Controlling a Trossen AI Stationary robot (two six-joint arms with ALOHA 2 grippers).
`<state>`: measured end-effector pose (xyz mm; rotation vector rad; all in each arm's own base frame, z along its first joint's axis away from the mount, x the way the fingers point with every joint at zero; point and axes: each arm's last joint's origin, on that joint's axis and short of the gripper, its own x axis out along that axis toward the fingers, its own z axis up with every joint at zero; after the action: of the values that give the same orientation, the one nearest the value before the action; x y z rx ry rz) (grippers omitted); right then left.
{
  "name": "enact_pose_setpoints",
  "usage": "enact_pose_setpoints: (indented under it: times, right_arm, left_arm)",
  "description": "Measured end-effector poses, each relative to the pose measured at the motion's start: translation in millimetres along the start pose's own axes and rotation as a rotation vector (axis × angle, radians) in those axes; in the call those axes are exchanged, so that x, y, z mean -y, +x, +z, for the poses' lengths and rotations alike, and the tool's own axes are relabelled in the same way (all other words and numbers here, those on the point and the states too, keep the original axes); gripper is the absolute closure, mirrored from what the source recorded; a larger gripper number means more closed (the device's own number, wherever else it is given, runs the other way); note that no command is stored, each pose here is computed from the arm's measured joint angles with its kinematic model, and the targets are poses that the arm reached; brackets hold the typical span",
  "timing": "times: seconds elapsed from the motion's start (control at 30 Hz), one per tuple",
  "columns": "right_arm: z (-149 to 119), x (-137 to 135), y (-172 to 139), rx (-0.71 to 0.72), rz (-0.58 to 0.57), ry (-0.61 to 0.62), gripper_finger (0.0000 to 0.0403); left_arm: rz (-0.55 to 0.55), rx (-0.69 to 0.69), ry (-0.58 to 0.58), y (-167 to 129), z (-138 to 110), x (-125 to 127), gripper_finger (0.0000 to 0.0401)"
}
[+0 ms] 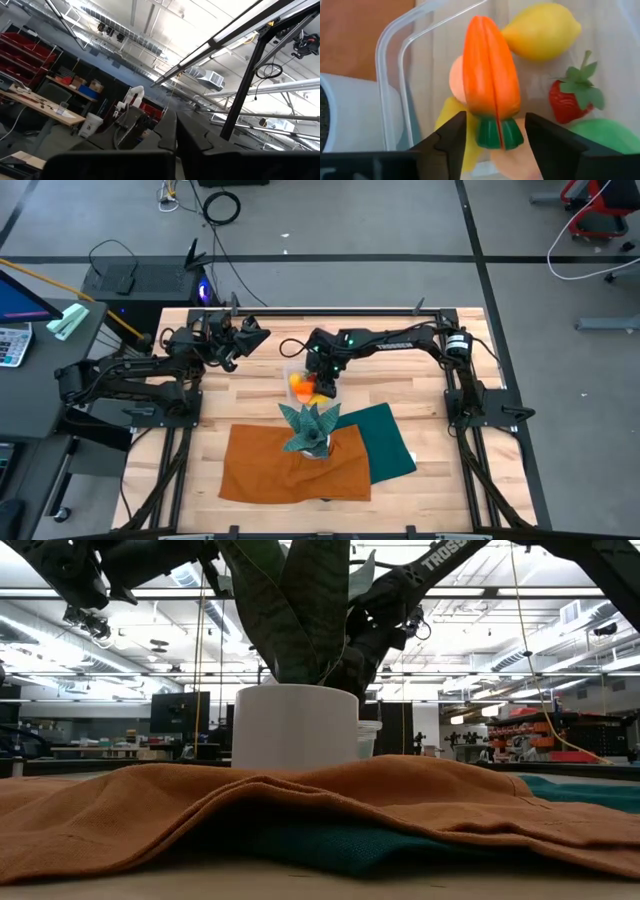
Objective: Pick and placing Produce into tupperware
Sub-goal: Put the orange carrot into the transparent bin, then return to Home Position
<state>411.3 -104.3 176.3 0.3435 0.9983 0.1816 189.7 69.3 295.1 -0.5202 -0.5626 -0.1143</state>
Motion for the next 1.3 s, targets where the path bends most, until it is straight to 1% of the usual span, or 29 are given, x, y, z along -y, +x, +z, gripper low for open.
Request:
enact_pose_setpoints:
  times: [0.17,0.27,0.4,0.47,0.57,0.67,0.73,0.8,0.83,0.87,0.97,1.1,1.17,1.3]
  right_arm:
    - [4,-5,-13,0.013,-0.033,-0.014,0.0217]
    - [12,-7,-28,0.038,-0.044,-0.017,0.0215]
    - [21,-11,-57,0.091,-0.080,-0.021,0.0218]
    - [21,-14,-73,0.105,-0.110,-0.012,0.0222]
    - [17,-17,-101,0.108,-0.167,0.007,0.0244]
    - [9,-16,-131,0.090,-0.229,0.031,0.0284]
    - [2,-14,-149,0.081,-0.252,0.062,0.0320]
    - [-4,-14,-168,0.085,-0.266,0.094,0.0365]
    - [-7,-15,-176,0.086,-0.271,0.107,0.0383]
    - [-11,-17,-184,0.090,-0.275,0.120,0.0393]
    - [-23,-25,-204,0.134,-0.277,0.141,0.0389]
    - [-48,-40,-224,0.210,-0.282,0.157,0.0401]
    - [-63,-46,-227,0.278,-0.269,0.189,0.0399]
    - [-91,-60,-223,0.475,-0.195,0.231,0.0401]
  left_arm:
    - [0.000,0.000,0.001,0,0,0,0.0392]
    - [0.000,-0.001,0.004,0,0,0,0.0388]
    - [0.000,-0.001,0.018,0,0,0,0.0378]
    - [0.000,-0.001,0.019,0,0,0,0.0378]
    - [0.000,-0.001,0.019,0,0,0,0.0383]
    - [0.000,-0.001,0.020,0,0,0,0.0390]
    - [0.000,-0.002,0.021,0,0,0,0.0392]
    - [0.000,-0.002,0.022,0,0,0,0.0391]
    - [0.000,-0.002,0.023,0,0,0,0.0390]
    - [0.001,-0.002,0.028,0,0,0,0.0387]
    - [0.001,-0.003,0.045,0,0,0,0.0380]
    - [0.004,-0.005,0.044,0,-1,-1,0.0384]
    - [0.009,-0.011,0.042,0,-1,-1,0.0389]
    - [0.013,-0.015,0.039,0,-2,-1,0.0393]
